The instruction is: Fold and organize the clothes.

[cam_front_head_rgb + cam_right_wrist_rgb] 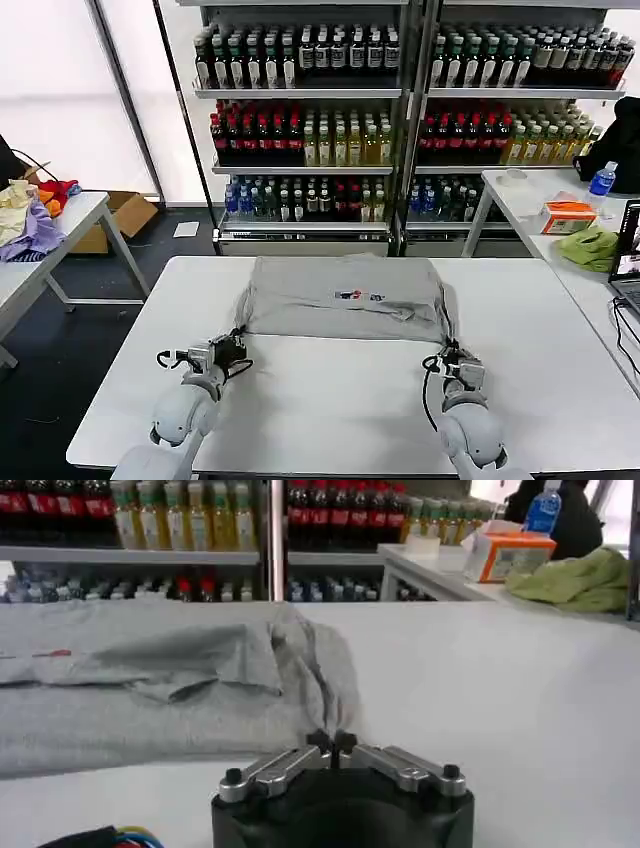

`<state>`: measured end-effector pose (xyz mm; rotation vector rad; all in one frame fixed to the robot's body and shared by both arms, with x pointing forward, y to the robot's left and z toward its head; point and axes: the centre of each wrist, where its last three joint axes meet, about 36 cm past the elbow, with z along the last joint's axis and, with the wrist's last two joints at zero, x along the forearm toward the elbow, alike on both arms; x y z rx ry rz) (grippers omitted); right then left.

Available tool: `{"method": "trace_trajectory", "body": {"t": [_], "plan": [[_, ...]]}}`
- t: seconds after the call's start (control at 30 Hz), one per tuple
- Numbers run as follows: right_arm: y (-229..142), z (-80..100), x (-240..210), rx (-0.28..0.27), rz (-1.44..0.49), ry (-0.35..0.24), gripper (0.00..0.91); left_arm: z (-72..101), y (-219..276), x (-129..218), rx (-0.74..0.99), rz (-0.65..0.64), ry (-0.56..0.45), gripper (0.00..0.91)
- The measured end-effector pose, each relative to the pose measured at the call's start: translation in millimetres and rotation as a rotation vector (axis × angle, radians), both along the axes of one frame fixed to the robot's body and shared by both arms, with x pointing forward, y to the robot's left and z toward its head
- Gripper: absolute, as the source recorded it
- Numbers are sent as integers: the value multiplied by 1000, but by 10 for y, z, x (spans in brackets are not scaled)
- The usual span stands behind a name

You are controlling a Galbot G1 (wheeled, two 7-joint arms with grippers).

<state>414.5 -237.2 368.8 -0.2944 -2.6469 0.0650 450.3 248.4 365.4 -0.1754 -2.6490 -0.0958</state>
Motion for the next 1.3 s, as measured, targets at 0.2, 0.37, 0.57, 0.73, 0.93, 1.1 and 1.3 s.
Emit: {"method": "trace_trajectory", "body": {"t": [0.2,0.37,0.57,0.73,0.93,1.1,1.3], "plan": [[26,196,-119,-8,3,-30,0,141,12,-114,-2,-9,-26,0],[78,415,-253,-16,11,-74,0,343,47,-255,2,-19,-58,0],[159,621,-492,-24,29,-99,0,568,83,-493,3,-29,-80,0],[219,713,-780,-28,46,-97,0,717,106,-777,7,-38,-75,10],[205,683,-1105,-38,36,-50,0,884,78,-1168,-2,-42,-62,10],[168,654,-1340,-46,20,-6,0,954,10,-1495,-11,-45,-34,10],[119,586,-1596,-72,5,47,0,955,-62,-1834,-17,-35,16,10]]}}
